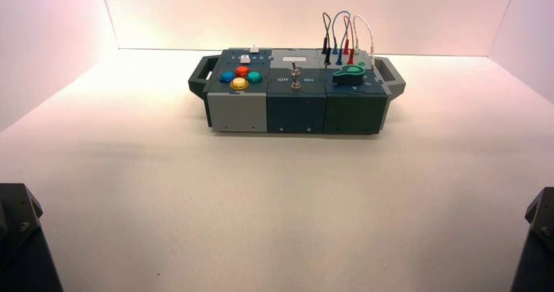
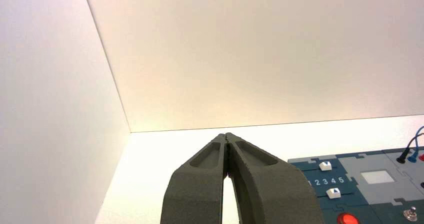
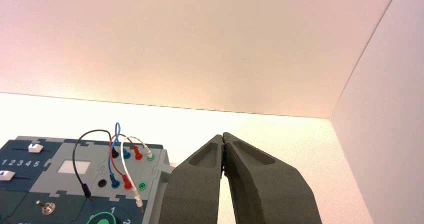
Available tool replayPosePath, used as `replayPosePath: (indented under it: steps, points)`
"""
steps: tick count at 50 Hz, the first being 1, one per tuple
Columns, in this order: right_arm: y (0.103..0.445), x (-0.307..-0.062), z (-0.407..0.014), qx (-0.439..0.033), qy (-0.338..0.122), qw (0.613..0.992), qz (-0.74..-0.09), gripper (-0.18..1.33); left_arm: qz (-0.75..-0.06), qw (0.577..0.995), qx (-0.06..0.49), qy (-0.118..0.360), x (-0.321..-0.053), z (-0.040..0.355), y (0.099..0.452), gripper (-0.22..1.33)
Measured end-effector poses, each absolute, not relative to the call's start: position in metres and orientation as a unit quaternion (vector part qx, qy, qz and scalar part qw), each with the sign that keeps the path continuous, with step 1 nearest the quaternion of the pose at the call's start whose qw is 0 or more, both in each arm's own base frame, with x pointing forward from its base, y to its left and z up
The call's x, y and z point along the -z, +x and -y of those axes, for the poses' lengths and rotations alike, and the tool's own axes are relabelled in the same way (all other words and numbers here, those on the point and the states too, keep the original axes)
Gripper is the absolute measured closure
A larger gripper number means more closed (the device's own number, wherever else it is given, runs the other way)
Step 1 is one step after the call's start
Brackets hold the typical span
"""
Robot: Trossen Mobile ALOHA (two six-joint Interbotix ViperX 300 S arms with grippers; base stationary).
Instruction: Flip the top switch on with the right gripper.
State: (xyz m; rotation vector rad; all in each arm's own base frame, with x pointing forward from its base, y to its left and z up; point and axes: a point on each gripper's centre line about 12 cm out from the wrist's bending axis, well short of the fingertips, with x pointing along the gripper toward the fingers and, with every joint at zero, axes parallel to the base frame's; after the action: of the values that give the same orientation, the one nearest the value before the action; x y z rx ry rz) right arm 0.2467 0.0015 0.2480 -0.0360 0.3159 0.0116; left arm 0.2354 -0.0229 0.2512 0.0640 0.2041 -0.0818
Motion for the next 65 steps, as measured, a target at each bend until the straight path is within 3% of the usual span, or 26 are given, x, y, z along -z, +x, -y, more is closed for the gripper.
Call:
replayPosePath:
  steps: [30,39,49,54,65]
  points:
    - [0.246,-0.248,-0.001,-0.006,-0.018,0.987,-0.157,1.29,-0.102,0.993,0.041,0.032,-0.251,0.023,0.235,1.28]
    - [0.245,-0.249,-0.007,-0.017,-0.02,0.981,-0.193,1.28,-0.131,0.99,0.049,0.031,-0.247,0.024,0.233,1.28]
    - [0.243,-0.259,-0.031,-0.066,-0.03,0.967,-0.244,1.29,-0.192,0.979,0.064,0.006,-0.25,0.029,0.236,1.28]
    - [0.242,-0.274,-0.057,-0.115,-0.042,0.953,-0.278,1.29,-0.221,0.973,0.071,-0.004,-0.255,0.032,0.241,1.28]
    - [0.245,-0.294,-0.086,-0.163,-0.02,0.926,-0.339,1.29,-0.306,0.948,0.093,-0.005,-0.255,0.039,0.249,1.28]
